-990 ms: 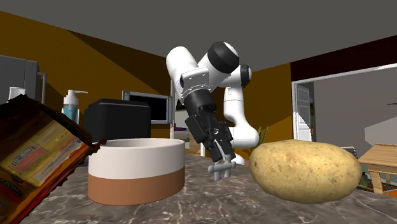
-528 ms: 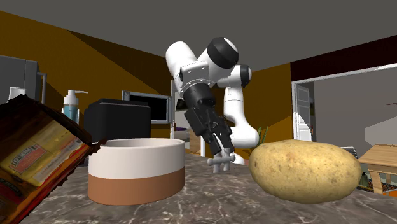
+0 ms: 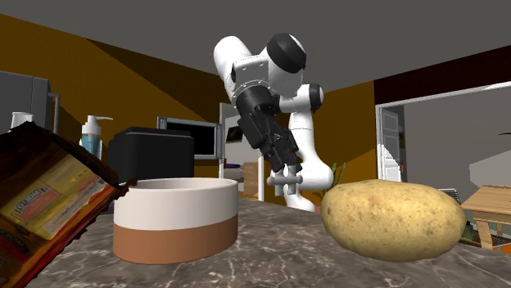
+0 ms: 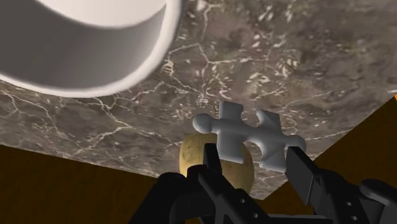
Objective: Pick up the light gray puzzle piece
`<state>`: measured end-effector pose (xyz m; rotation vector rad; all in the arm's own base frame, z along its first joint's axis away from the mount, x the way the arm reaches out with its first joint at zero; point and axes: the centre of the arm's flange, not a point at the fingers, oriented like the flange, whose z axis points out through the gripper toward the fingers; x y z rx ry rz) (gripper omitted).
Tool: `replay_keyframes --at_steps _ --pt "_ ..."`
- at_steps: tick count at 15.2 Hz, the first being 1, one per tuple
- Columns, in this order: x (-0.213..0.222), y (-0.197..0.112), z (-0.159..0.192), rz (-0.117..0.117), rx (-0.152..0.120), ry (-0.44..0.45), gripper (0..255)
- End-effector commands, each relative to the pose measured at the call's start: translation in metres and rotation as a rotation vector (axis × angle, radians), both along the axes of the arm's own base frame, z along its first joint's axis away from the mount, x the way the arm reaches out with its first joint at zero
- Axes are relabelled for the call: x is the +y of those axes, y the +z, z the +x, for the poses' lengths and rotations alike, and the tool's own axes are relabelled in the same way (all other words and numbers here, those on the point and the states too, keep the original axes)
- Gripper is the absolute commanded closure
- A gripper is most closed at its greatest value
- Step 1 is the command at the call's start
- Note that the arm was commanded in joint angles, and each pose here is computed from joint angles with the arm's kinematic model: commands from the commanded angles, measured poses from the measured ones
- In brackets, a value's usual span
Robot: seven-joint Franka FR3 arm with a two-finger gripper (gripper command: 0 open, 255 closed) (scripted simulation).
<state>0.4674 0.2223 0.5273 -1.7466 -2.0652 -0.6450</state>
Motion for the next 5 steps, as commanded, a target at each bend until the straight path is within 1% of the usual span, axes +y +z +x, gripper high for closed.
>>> replay_keyframes --at_steps 1,3,5 --pt "0.001 0.010 0.000 0.000 0.000 0.000 255" --pt "0.001 0.021 0.000 0.000 0.000 0.000 255" --pt "0.001 0.021 0.000 0.000 0.000 0.000 255"
